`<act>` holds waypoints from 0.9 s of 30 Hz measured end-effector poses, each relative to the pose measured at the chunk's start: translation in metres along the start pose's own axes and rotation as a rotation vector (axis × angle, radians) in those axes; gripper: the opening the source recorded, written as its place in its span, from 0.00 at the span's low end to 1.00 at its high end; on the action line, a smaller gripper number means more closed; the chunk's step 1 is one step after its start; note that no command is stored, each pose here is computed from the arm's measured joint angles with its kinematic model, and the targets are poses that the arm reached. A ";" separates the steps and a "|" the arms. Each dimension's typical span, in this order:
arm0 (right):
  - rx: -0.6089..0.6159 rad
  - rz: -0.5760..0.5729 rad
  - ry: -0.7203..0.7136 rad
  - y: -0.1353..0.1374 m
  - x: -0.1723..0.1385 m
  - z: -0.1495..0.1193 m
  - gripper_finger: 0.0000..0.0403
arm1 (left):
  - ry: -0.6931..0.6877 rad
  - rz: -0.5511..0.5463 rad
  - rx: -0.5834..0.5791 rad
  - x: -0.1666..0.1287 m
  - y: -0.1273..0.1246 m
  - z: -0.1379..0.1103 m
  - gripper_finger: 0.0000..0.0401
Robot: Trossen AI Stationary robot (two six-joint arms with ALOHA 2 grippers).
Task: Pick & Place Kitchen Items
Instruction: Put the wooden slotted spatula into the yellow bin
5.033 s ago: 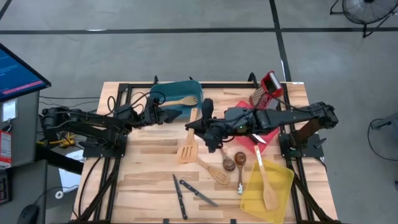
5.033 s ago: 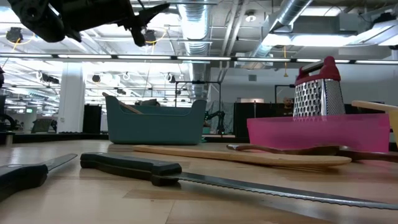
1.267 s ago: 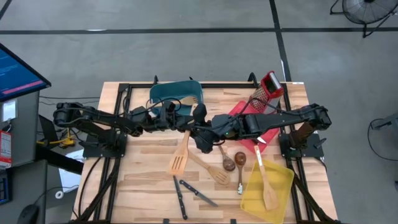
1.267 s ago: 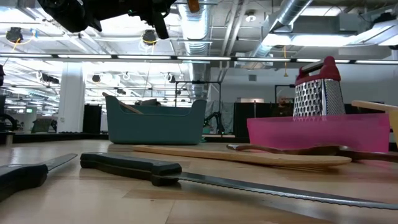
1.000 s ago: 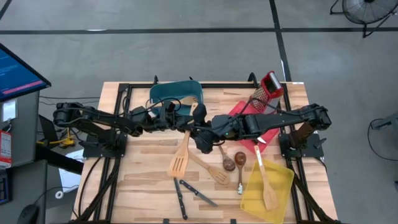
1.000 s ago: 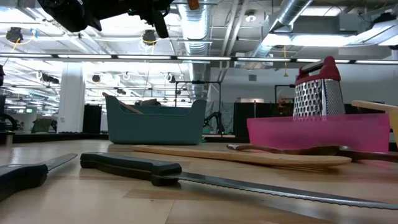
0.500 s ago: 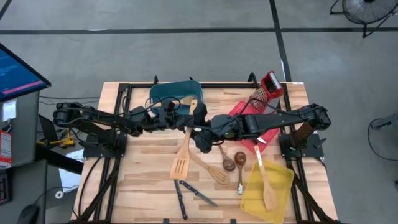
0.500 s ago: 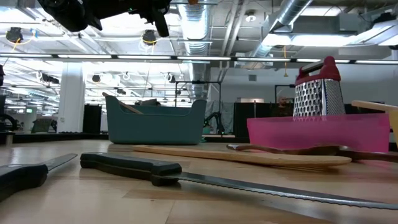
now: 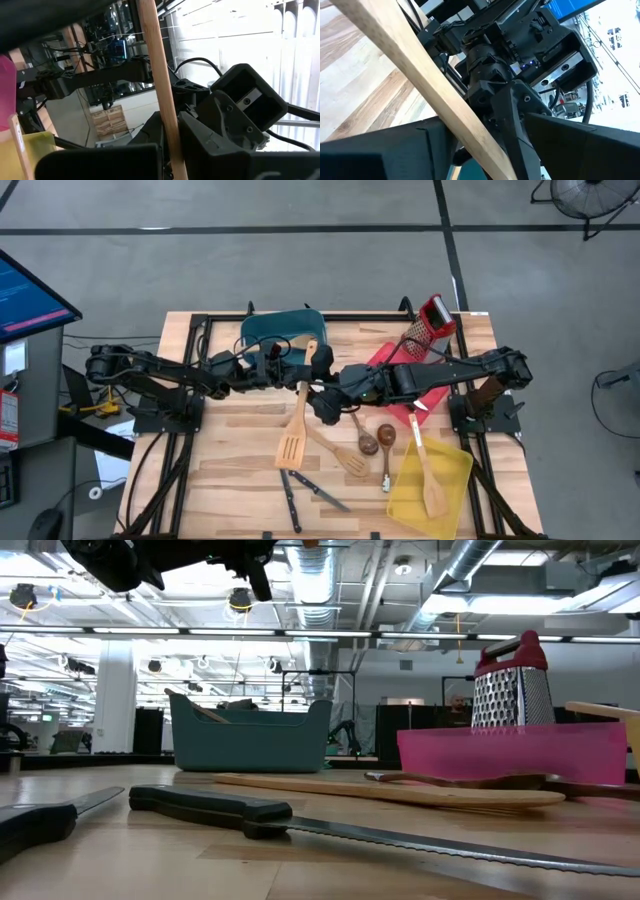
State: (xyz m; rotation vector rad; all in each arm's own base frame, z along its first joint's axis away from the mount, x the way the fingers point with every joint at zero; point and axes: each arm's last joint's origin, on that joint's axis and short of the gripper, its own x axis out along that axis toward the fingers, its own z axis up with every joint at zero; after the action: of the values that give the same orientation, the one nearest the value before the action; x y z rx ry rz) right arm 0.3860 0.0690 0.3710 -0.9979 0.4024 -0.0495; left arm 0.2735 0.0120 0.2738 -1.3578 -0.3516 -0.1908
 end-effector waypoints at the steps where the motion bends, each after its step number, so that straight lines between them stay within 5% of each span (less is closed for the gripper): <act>1: 0.000 0.000 0.000 0.000 0.000 0.000 0.58 | 0.000 -0.001 0.005 0.000 0.000 0.000 0.05; 27: 0.084 0.078 0.026 -0.007 -0.055 0.006 0.58 | -0.041 -0.011 0.025 0.000 0.000 0.011 0.05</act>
State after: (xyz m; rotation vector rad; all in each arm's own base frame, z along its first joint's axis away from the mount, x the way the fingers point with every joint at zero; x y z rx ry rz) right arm 0.3385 0.0824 0.3969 -0.8991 0.4592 -0.0093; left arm 0.2715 0.0231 0.2755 -1.3366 -0.3951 -0.1676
